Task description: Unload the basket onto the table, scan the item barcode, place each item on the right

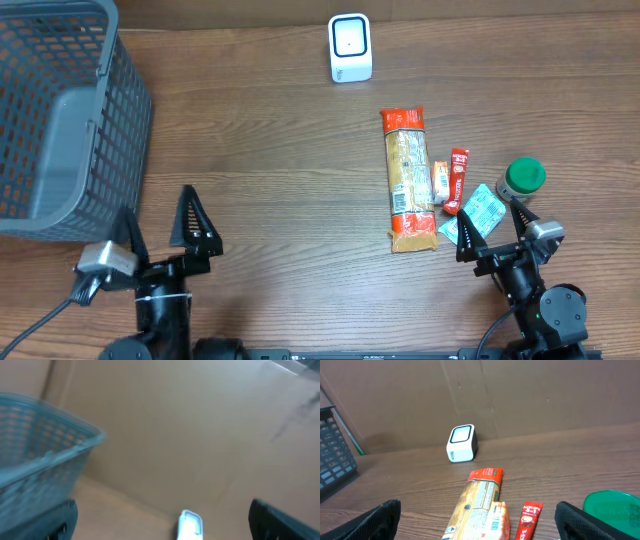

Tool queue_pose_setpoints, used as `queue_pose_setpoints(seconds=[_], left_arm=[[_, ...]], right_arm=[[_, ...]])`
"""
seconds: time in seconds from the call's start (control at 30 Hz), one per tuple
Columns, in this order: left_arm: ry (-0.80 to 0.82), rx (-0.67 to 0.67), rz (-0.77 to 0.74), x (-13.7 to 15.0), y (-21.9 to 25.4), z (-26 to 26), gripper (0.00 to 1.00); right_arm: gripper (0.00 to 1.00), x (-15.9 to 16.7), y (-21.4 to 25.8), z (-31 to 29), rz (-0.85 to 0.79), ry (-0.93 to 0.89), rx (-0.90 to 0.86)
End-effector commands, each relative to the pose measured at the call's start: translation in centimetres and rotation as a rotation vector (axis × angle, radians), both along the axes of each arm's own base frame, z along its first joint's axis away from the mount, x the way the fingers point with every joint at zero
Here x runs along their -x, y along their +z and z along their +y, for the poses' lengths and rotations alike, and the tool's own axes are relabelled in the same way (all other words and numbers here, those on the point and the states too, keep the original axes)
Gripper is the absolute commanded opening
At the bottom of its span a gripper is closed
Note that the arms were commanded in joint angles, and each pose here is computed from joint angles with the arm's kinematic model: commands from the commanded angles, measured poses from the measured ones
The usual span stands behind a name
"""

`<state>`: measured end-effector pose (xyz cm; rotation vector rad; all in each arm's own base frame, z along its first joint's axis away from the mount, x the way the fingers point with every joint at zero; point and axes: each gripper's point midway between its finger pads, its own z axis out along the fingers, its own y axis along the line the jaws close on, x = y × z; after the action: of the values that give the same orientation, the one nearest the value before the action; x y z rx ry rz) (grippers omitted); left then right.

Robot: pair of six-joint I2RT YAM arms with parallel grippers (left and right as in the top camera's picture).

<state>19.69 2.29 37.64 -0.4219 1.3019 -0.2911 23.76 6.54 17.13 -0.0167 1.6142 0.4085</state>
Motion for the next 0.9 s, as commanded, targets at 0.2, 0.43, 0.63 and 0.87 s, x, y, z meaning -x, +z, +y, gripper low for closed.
queue_pose_setpoints(seconds=[0.2, 0.43, 0.63, 0.87], left_arm=[[-0.123, -0.043, -0.343, 0.2, 1.3, -2.2, 1.0], [-0.117, -0.047, -0.45, 1.4, -0.1, -2.2, 1.0], [-0.095, -0.043, -0.426, 0.8, -2.6, -1.6, 1.0], [-0.12, -0.018, -0.222, -2.6, -9.3, -1.8, 1.0]], right_arm=[[1.0, 0.0, -0.2, 0.0, -0.004, 0.003, 0.007], [1.0, 0.0, -0.2, 0.0, -0.004, 0.003, 0.007], [1.0, 0.0, -0.2, 0.0, -0.004, 0.003, 0.007], [1.0, 0.0, -0.2, 0.0, -0.004, 0.003, 0.007]])
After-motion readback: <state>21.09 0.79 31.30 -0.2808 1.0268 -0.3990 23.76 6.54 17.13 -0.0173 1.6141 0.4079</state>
